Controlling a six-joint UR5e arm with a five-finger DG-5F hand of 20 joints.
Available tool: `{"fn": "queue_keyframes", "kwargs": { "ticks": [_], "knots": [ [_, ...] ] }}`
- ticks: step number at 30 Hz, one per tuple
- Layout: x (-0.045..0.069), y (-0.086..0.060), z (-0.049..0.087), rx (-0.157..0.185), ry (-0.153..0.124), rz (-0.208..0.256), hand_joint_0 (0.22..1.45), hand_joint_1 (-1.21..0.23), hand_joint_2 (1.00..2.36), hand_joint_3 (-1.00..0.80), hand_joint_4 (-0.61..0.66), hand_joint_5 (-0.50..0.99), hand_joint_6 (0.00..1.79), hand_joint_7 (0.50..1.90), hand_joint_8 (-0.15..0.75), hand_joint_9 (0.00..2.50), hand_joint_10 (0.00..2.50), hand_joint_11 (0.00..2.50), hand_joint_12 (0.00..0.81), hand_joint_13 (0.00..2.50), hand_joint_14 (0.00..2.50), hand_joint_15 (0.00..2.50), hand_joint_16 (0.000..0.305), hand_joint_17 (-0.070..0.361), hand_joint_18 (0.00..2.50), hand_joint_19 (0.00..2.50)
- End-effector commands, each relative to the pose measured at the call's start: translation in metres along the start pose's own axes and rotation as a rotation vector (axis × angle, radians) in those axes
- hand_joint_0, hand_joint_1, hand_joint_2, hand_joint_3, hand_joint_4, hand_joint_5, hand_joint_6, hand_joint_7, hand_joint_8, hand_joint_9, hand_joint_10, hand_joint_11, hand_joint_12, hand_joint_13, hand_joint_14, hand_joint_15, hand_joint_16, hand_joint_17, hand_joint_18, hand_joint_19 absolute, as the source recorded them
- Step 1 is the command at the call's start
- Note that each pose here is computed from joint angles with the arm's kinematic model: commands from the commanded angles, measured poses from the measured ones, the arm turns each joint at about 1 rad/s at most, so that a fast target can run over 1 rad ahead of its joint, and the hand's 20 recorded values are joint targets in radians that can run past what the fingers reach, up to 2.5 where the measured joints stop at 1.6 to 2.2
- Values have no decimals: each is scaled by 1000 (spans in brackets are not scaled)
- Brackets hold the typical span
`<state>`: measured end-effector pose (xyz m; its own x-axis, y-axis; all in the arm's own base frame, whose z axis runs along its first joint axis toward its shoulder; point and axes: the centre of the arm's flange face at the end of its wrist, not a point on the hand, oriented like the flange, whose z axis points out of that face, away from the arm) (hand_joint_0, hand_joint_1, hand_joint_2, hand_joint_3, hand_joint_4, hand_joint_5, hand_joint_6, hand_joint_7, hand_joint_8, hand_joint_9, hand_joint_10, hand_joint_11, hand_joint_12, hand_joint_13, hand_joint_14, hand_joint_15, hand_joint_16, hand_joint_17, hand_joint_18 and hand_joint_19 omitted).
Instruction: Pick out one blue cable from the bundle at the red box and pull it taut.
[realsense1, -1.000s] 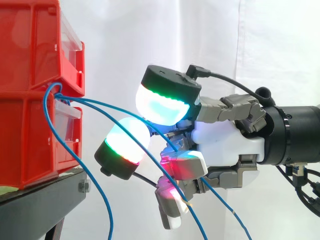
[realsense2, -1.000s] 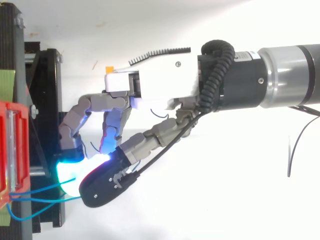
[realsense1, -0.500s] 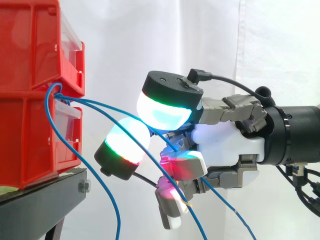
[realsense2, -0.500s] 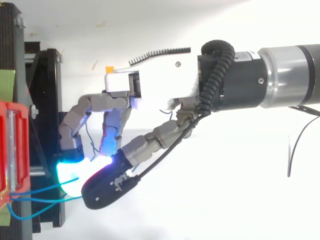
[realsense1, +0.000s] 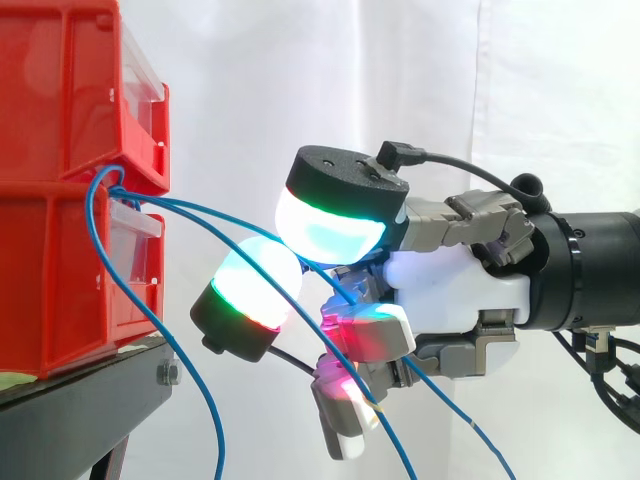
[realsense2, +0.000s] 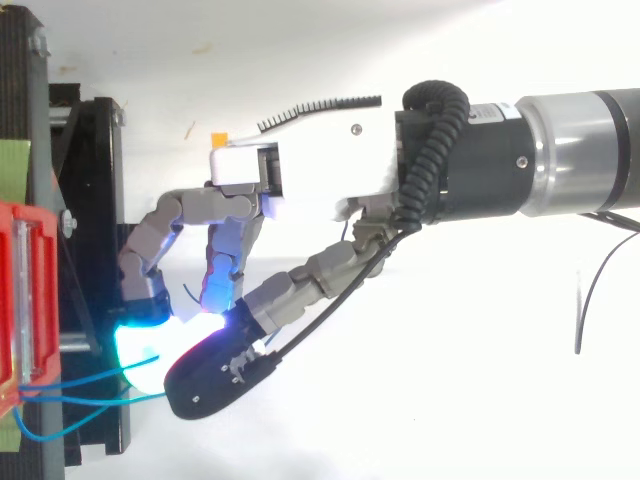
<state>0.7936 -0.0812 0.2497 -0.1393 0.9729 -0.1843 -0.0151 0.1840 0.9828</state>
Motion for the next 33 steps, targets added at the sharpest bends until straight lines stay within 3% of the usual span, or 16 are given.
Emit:
{"fn": "queue_keyframes", "kwargs": {
  "ticks": [1,4,8,13,17,20,28,33],
  "knots": [
    [-1,8,-2,-8,7,-8,740,-733,1017,-238,-73,-181,966,825,303,1235,23,917,392,1013,22,633,51,114,750,727],
    [-4,20,-9,13,10,-25,740,-737,1017,-239,-69,-176,961,838,314,1242,22,880,361,943,19,514,43,97,704,651],
    [-7,20,-18,72,18,-34,742,-739,1017,-243,-67,-175,959,839,318,1236,22,859,355,910,18,486,38,86,662,613],
    [-8,36,-35,104,24,-46,741,-742,1016,-242,-66,-174,957,847,321,1227,23,848,344,894,18,473,36,82,643,573],
    [-7,36,-54,132,2,-46,746,-746,1016,-247,-76,-173,955,851,329,1185,22,783,275,821,13,322,25,56,576,460],
    [-9,36,-61,129,-42,-47,750,-745,1015,-259,-76,-173,956,829,321,1207,22,818,267,826,13,325,23,52,566,444],
    [-11,36,-60,117,-61,-27,763,-735,1014,-300,-89,-179,955,814,292,1276,22,1011,314,1034,21,613,27,60,689,589],
    [-13,35,-60,114,-73,-18,764,-735,1014,-295,-94,-180,954,828,297,1283,21,1038,332,1043,23,650,29,66,690,604]
  ]
}}
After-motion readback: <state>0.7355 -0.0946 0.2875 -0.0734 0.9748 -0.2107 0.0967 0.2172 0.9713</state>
